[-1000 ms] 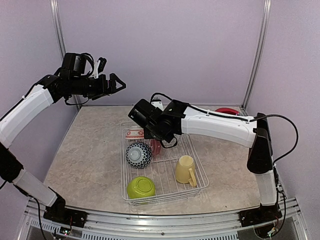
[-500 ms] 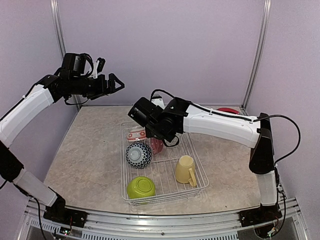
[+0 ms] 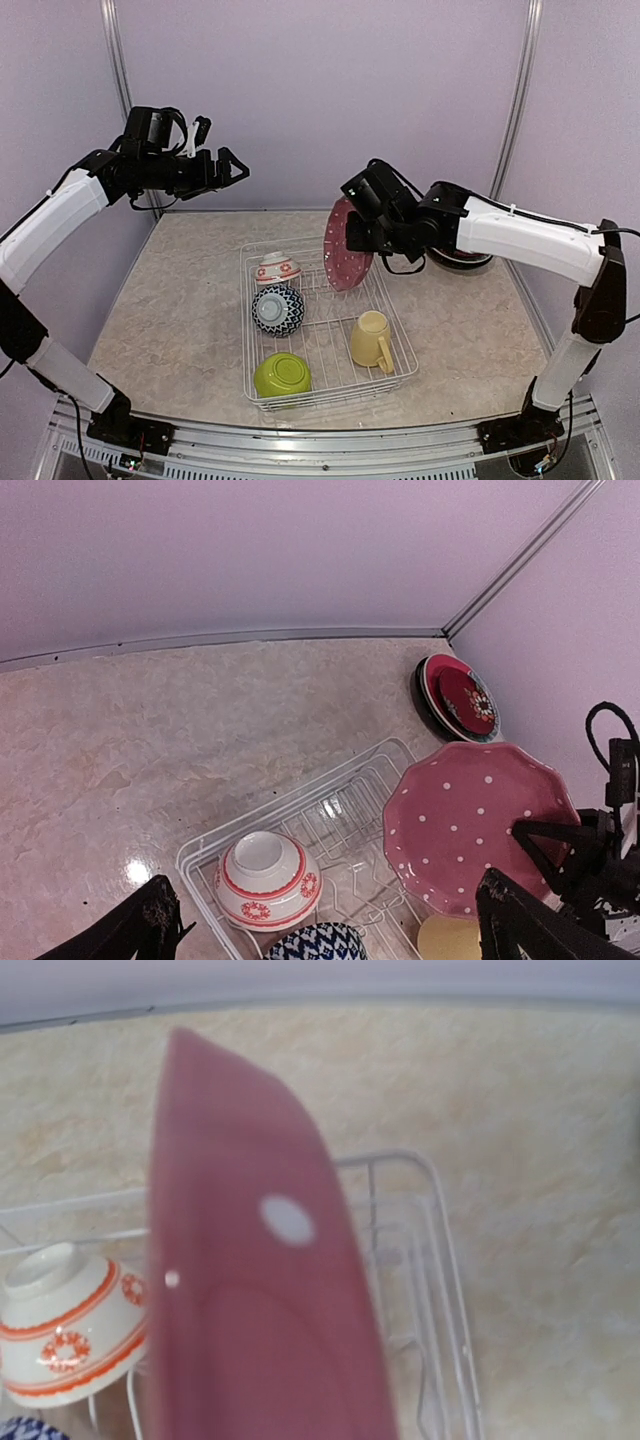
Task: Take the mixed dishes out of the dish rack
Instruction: Grab the plate from the dish rack, then place the plate with another plate.
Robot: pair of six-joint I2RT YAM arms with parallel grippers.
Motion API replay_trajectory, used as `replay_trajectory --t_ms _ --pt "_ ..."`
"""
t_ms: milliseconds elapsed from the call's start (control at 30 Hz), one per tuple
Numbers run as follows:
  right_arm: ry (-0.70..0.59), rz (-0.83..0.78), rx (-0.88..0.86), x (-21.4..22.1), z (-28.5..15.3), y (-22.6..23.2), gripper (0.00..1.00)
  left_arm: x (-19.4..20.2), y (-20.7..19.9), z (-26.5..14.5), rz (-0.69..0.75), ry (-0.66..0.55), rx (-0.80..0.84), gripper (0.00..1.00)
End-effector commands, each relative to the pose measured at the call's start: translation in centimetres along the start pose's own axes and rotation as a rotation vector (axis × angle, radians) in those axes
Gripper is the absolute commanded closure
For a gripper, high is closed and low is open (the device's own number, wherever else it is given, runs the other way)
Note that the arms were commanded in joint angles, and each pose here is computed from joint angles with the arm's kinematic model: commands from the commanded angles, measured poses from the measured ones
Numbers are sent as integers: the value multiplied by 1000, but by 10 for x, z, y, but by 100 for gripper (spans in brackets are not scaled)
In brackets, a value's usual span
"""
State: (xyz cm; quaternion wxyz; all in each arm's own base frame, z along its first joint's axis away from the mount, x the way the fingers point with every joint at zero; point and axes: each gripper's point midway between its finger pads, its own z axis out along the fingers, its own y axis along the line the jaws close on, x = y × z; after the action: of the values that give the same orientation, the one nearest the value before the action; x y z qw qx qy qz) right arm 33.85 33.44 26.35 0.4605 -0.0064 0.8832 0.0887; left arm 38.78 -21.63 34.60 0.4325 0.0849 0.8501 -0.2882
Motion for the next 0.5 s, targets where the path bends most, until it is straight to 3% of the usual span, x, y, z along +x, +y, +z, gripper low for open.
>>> replay_trajectory --t_ms 0,167,467 --pt "-91 260 -320 -48 -6 0 100 1 1 2 0 9 6 1" --pt "-171 380 -445 -79 -13 -44 100 2 -1 2 -1 13 15 1" --pt "-265 597 -426 -101 4 -163 100 3 1 5 -4 19 11 1"
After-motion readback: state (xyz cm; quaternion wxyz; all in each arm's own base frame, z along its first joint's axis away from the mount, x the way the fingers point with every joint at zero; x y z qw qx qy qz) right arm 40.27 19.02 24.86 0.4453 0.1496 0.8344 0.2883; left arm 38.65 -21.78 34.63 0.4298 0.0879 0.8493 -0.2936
